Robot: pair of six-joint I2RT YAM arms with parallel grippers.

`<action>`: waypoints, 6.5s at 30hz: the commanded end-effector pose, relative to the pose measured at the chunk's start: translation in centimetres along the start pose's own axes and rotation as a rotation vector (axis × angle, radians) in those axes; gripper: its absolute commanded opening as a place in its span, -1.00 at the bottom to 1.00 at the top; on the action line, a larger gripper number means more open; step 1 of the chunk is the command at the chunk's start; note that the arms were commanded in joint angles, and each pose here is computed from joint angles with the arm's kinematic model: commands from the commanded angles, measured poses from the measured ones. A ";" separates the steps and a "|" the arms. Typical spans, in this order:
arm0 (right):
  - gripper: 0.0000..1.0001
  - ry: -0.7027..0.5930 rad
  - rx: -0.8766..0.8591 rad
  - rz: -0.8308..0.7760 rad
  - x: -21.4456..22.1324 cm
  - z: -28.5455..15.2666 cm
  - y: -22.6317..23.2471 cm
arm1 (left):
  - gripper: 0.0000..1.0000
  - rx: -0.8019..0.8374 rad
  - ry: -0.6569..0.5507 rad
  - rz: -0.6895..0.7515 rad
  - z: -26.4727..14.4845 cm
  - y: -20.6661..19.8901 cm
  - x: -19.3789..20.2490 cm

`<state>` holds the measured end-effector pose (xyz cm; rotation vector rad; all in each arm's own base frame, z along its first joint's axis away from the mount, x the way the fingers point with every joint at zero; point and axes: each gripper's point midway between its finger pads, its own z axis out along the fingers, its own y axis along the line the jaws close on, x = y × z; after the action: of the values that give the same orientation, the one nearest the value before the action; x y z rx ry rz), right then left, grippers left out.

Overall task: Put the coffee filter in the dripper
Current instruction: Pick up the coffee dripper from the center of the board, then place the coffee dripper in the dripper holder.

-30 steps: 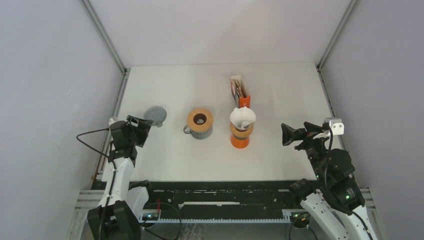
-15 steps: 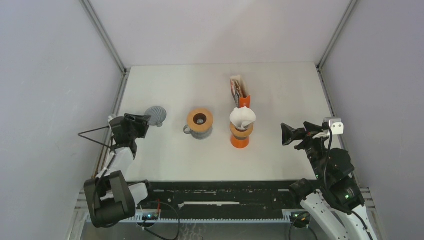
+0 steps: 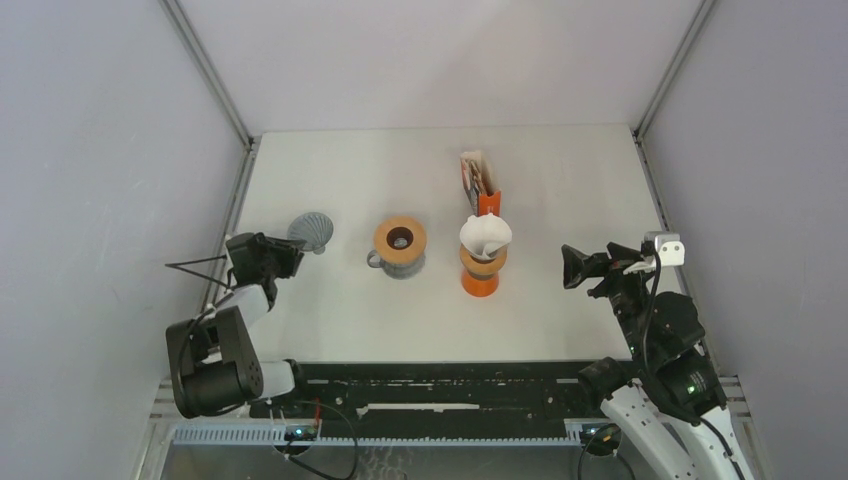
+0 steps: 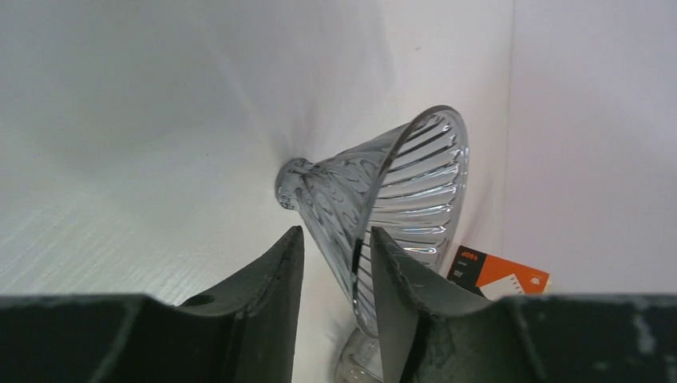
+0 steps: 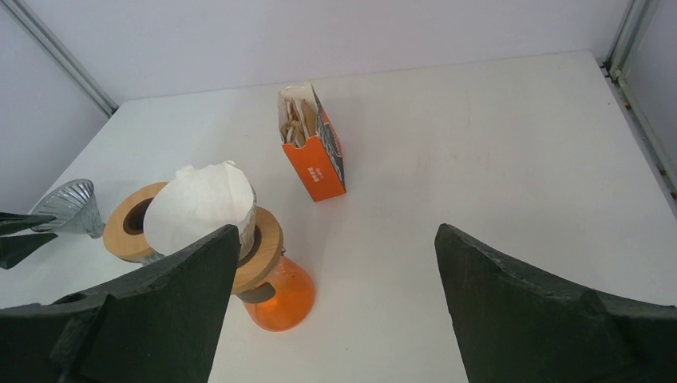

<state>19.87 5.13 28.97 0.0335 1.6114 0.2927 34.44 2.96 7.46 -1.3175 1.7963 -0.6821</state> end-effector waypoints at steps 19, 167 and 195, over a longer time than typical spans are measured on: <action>1.00 -0.018 -0.030 0.012 -1.0 0.6 0.8 | -1.00 0.053 0.062 0.231 -2.9 -5.2 -0.2; -0.72 1.111 -0.491 -0.190 17.8 21.8 24.3 | -1.00 0.015 0.747 0.872 -5.1 -10.8 17.7; -0.86 1.240 -0.366 -0.283 23.9 21.6 20.5 | -0.99 -0.040 0.770 0.906 -3.8 -9.4 19.5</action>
<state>38.76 34.55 15.21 -0.7165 2.5431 0.5367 35.77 -18.22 15.89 -0.1640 2.5462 -0.7564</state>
